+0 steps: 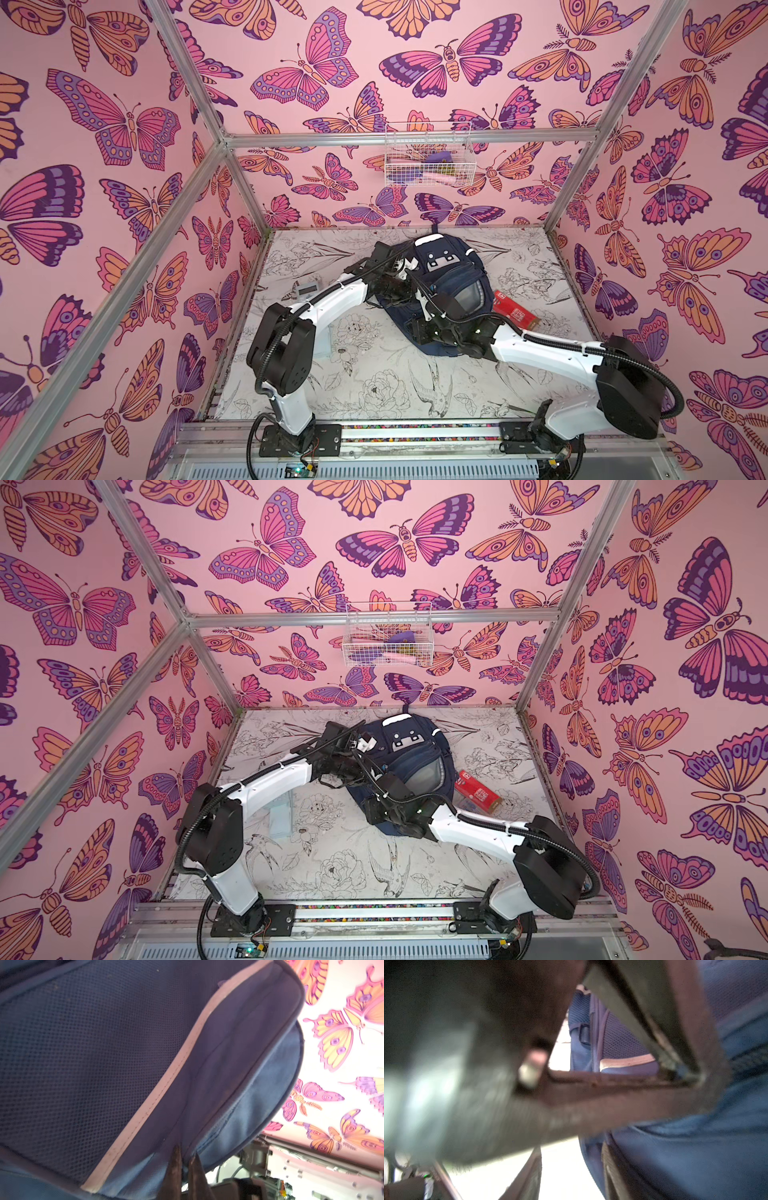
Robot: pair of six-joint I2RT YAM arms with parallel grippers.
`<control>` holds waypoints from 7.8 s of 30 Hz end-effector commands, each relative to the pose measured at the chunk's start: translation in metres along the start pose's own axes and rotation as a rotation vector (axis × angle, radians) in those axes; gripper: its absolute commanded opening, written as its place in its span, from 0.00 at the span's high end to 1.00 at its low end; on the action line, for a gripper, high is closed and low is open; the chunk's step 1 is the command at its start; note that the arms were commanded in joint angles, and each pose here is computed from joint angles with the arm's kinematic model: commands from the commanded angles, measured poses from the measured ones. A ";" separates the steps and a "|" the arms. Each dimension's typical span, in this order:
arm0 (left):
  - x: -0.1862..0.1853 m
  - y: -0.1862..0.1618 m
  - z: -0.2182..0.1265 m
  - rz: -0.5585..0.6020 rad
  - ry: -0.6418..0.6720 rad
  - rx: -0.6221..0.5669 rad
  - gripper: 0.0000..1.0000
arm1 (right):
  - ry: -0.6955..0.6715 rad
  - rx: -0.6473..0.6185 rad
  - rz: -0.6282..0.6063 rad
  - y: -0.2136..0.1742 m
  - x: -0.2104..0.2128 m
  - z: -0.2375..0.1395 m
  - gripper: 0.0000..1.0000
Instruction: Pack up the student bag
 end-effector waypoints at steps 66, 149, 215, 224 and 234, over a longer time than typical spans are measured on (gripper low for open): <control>0.276 -0.109 -0.198 -0.611 0.908 0.065 0.00 | -0.091 0.069 0.039 0.053 -0.039 -0.039 0.28; -0.029 -0.018 -0.055 0.295 0.122 -0.203 0.73 | 0.147 0.124 0.410 0.094 0.030 -0.036 0.73; -0.020 0.033 0.011 0.685 0.742 0.006 1.00 | -0.139 -0.202 0.862 0.097 -0.199 -0.173 1.00; -0.036 0.046 -0.036 0.532 0.387 -0.175 1.00 | 0.067 -0.063 0.771 0.108 -0.151 -0.117 1.00; -0.029 0.054 -0.042 0.429 0.248 -0.240 1.00 | 0.189 0.082 0.774 0.100 -0.105 -0.015 1.00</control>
Point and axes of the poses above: each gripper's point midway between its finger pads, its own z axis out along the fingers, its own x axis along the line the jaws close on, y = z × x, the point moved 1 cm from there along -z, back along the fingers, and after that the axes turned 12 degrees about z, right-handed, at the moved point
